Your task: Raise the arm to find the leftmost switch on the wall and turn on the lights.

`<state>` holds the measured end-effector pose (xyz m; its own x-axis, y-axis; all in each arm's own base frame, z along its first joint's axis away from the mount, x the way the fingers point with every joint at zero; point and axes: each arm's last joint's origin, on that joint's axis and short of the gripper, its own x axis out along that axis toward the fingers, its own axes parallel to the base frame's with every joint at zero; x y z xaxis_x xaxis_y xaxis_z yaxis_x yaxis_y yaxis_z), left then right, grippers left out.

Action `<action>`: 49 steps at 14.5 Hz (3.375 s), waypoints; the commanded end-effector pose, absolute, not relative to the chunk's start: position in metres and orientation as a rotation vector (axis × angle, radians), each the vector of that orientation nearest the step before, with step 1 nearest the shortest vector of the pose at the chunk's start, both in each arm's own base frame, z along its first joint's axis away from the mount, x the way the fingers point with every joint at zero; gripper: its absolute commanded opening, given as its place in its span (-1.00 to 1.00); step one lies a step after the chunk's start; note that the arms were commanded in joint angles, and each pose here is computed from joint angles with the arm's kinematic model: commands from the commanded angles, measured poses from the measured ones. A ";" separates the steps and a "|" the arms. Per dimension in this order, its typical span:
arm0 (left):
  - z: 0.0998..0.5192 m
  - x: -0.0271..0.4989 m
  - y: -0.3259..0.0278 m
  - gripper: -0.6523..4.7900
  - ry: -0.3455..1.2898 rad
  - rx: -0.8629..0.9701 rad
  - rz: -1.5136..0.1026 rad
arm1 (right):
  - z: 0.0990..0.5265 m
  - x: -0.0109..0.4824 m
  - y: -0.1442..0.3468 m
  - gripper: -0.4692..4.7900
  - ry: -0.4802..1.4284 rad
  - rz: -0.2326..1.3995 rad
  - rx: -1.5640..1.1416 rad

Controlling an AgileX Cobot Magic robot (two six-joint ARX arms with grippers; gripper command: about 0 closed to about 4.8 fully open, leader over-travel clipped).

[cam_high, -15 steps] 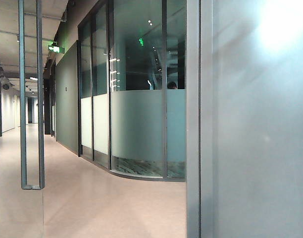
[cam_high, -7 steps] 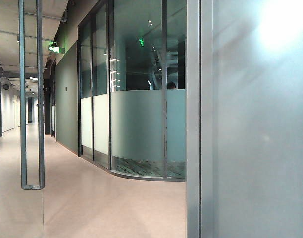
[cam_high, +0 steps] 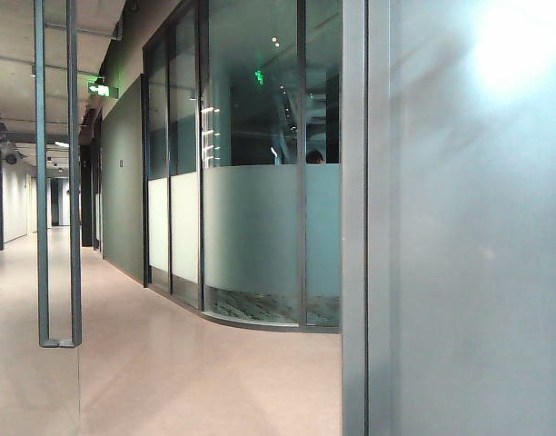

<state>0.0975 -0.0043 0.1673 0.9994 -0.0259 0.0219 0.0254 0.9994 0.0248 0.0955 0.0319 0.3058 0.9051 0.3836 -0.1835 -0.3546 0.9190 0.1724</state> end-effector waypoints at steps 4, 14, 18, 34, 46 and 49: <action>0.170 0.097 -0.004 -0.78 -0.044 0.024 -0.027 | 0.308 0.095 0.032 -0.82 0.201 0.384 0.135; 0.170 0.097 -0.005 -0.78 -0.045 0.021 -0.032 | 0.308 0.095 0.032 -0.82 0.200 0.384 0.135; 0.170 0.097 -0.005 -0.78 -0.045 0.021 -0.032 | 0.308 0.095 0.032 -0.82 0.200 0.384 0.135; 0.170 0.097 -0.005 -0.78 -0.045 0.021 -0.032 | 0.212 0.102 -0.010 -0.82 0.040 -0.064 0.101; 0.170 0.097 -0.005 -0.78 -0.044 0.021 -0.033 | 0.166 0.097 -0.007 -0.82 -0.011 -0.030 0.130; 0.170 0.097 -0.005 -0.78 -0.044 0.021 -0.033 | 0.166 0.097 -0.007 -0.82 -0.011 -0.029 0.130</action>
<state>0.0974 -0.0047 0.1682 0.9991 -0.0293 0.0307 0.0286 0.9993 0.0246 0.0973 -0.0071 0.1641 0.9994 -0.0339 -0.0109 0.0350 0.9914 0.1263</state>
